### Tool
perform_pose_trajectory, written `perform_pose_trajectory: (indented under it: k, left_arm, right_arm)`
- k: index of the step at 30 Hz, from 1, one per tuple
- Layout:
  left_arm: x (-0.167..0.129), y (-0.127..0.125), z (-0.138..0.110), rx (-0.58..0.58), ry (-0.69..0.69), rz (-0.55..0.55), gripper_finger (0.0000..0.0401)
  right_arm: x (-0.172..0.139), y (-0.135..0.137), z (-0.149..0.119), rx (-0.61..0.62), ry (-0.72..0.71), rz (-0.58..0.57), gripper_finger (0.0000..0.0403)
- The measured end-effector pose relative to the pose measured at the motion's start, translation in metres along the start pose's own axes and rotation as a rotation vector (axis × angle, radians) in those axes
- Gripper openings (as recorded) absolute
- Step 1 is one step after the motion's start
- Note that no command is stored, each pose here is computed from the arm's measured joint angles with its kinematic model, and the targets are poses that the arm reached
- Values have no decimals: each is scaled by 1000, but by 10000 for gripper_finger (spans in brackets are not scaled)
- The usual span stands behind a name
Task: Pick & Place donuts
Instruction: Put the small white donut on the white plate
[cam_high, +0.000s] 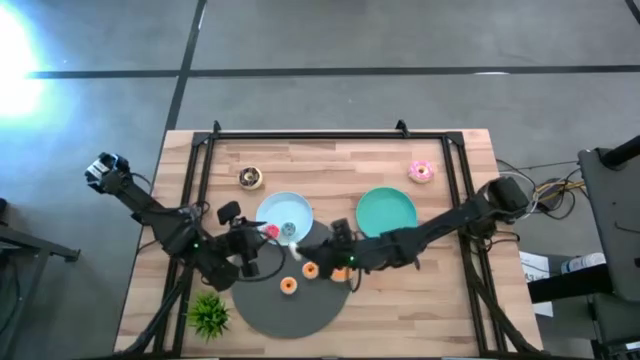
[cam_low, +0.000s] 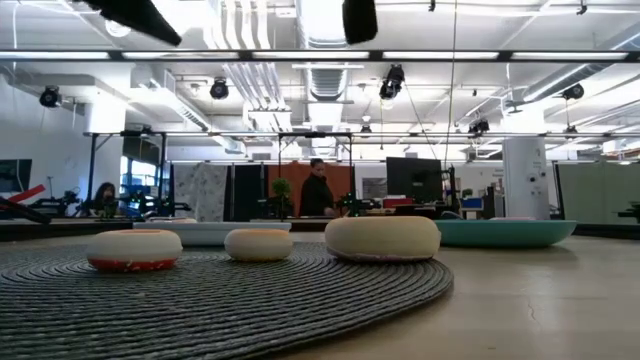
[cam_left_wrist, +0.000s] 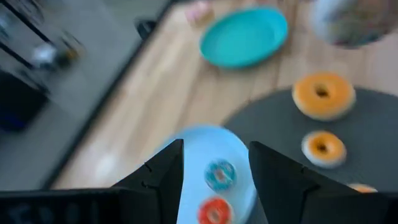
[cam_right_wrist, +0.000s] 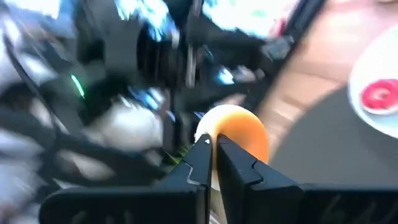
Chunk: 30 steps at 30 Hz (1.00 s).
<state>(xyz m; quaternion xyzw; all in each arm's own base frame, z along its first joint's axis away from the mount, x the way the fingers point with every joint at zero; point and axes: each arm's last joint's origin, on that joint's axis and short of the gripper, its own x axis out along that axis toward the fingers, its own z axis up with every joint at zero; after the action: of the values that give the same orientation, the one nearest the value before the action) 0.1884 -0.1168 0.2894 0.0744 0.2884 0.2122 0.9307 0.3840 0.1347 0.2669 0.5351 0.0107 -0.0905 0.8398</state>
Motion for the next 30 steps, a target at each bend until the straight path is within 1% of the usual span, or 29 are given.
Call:
perform_pose_trajectory:
  k: [2,3,6,9,12,17,22,26,30]
  left_arm:
    - [-2,-2,2,4,-60,39,155]
    - [-1,-2,2,19,-79,59,155]
    - [2,-6,2,51,-130,97,155]
    - [9,-9,0,88,-189,164,155]
    - [15,-14,-5,114,-219,201,155]
    - [24,-24,-12,127,-238,196,155]
    - [29,-28,-12,106,-250,213,155]
    - [34,-28,-11,99,-245,229,155]
    - [38,-23,-9,80,-251,294,155]
  right_arm:
    - [-2,-2,2,104,-80,64,11]
    - [-2,-6,2,154,-112,74,11]
    - [0,-15,1,309,-164,85,11]
    - [7,-25,-1,447,-215,89,11]
    - [16,-30,0,539,-280,82,11]
    - [27,-33,2,609,-397,72,11]
    - [37,-33,4,672,-442,81,11]
    - [45,-34,5,685,-487,77,11]
    - [53,-31,4,717,-496,95,11]
